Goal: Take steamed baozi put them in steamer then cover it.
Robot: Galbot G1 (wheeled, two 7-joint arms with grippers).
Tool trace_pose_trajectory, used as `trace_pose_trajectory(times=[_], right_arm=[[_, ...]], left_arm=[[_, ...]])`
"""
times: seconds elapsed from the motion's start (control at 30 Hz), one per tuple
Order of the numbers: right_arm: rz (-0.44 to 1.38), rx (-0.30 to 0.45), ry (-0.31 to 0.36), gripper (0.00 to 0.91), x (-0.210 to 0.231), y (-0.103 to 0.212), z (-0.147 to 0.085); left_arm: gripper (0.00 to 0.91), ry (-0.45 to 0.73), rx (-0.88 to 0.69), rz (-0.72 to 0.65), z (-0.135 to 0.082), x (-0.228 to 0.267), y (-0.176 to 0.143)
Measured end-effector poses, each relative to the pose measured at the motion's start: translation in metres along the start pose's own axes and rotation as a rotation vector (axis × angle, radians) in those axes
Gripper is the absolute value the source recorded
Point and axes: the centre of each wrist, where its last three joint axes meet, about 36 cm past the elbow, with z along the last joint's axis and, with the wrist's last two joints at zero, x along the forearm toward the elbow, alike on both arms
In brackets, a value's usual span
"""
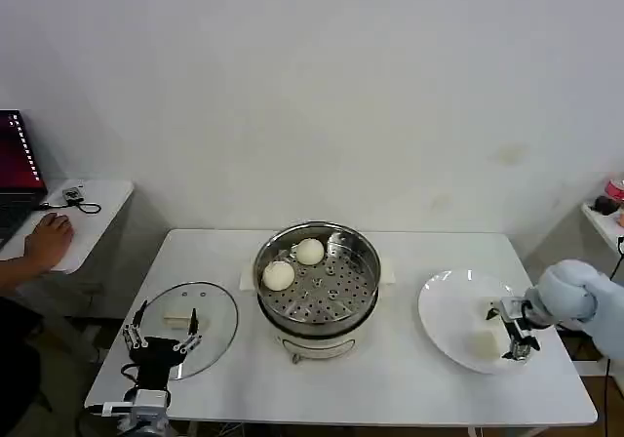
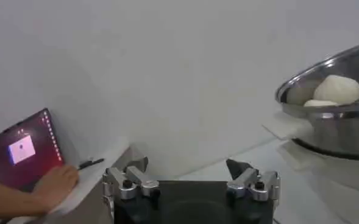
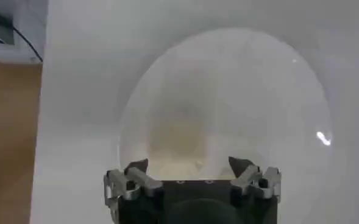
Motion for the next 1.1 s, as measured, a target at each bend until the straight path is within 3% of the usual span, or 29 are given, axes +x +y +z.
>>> trace_pose_trajectory(times=[0.1,0.47,0.77,0.97,1.1], right_arm=[[-0.01,-0.004,0.002,0.887,-0.007,0.001,-0.001],[-0.014,-0.031,0.002,0.574,-0.01,0.0,-0.001],[0.009,-0.034,-0.013,0.595,0.013,-0.017,0.001],[0.098,-0.043,-0.051,0.595,0.059,-0.055,-0.004],[0.163,-0.012,-0.087,0.595,0.095,-0.086,-0.023]], left_arm=[[0.907,0.001,0.001,0.0,0.0,0.0,0.0],[0.907,0.0,0.003,-0.001,0.0,-0.001,-0.002],[0.907,-0.003,-0.001,-0.003,0.0,-0.002,0.001],[0.907,-0.004,0.004,-0.003,0.001,-0.003,0.002],[0.907,-0.009,0.004,-0.002,0.0,-0.003,0.005]])
